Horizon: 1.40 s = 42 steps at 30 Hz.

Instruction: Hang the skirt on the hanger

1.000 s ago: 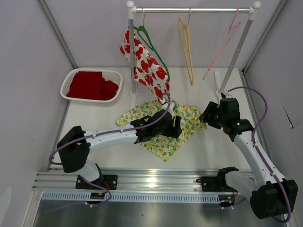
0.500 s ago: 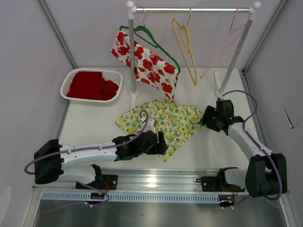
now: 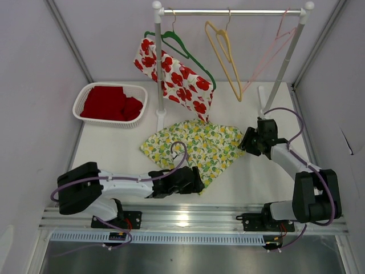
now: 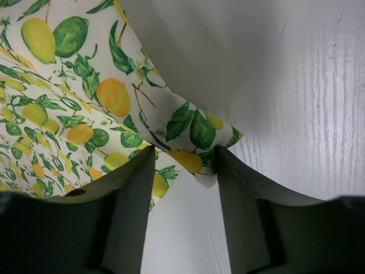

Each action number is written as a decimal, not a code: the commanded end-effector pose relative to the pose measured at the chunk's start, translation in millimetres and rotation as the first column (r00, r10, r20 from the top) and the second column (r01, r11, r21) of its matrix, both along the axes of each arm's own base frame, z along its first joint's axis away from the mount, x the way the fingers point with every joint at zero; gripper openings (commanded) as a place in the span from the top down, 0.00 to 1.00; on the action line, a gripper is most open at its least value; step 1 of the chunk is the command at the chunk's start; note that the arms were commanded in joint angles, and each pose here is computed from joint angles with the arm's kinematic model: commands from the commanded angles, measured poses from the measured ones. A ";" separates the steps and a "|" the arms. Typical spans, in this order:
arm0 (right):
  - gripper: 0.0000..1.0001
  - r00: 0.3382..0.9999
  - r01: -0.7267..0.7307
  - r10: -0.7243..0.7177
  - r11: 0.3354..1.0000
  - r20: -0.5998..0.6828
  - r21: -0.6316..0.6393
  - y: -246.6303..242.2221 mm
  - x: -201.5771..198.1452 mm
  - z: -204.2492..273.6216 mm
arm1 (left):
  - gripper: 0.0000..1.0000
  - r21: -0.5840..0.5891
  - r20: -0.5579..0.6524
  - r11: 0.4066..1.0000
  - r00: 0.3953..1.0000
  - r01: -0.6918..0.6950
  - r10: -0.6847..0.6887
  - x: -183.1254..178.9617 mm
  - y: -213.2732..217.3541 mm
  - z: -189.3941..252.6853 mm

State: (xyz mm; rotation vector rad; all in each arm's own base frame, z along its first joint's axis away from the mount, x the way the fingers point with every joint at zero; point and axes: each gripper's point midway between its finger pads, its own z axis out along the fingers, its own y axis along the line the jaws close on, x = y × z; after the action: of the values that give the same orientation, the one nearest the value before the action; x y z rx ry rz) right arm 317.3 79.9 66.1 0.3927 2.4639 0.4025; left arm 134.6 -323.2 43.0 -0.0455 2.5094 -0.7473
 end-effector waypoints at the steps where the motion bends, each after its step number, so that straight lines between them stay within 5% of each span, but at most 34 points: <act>1: 0.55 0.998 -0.005 0.004 1.000 0.064 0.020 3.5 19.7 13.6 | 0.24 -0.096 -0.047 0.995 0.998 -0.034 0.030 -1.4 -21.1 5.6; 14: 0.78 0.998 0.006 -0.007 1.000 0.066 0.015 1.9 17.6 19.7 | 0.27 -0.038 -0.123 0.998 0.991 -0.055 0.050 -21.9 -14.0 -6.9; 24: 0.84 0.997 0.015 -0.016 1.000 0.081 0.014 -0.7 8.2 34.7 | 0.35 0.080 -0.093 0.984 0.982 -0.158 0.165 1.2 -3.0 -25.8; 30: 0.85 0.996 0.021 -0.022 1.000 0.081 0.014 -3.2 -4.0 43.4 | 0.62 0.109 -0.108 0.982 0.981 -0.152 0.164 2.9 -6.0 -39.2; 34: 0.85 0.996 0.031 -0.031 1.000 0.082 0.004 -6.1 -9.0 46.8 | 1.00 0.135 -0.080 0.980 0.984 -0.149 0.160 6.4 2.6 -34.8; 42: 0.91 0.985 0.094 -0.104 0.993 0.140 0.076 -22.9 -7.6 91.8 | 1.00 0.121 0.122 0.981 0.983 -0.152 0.138 41.7 49.8 50.5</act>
State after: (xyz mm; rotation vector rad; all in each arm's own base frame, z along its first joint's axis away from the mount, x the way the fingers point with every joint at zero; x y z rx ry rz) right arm 298.0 64.1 111.3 0.4646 2.4040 0.4112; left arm 155.5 -300.1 49.8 -0.1737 2.5286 -0.5493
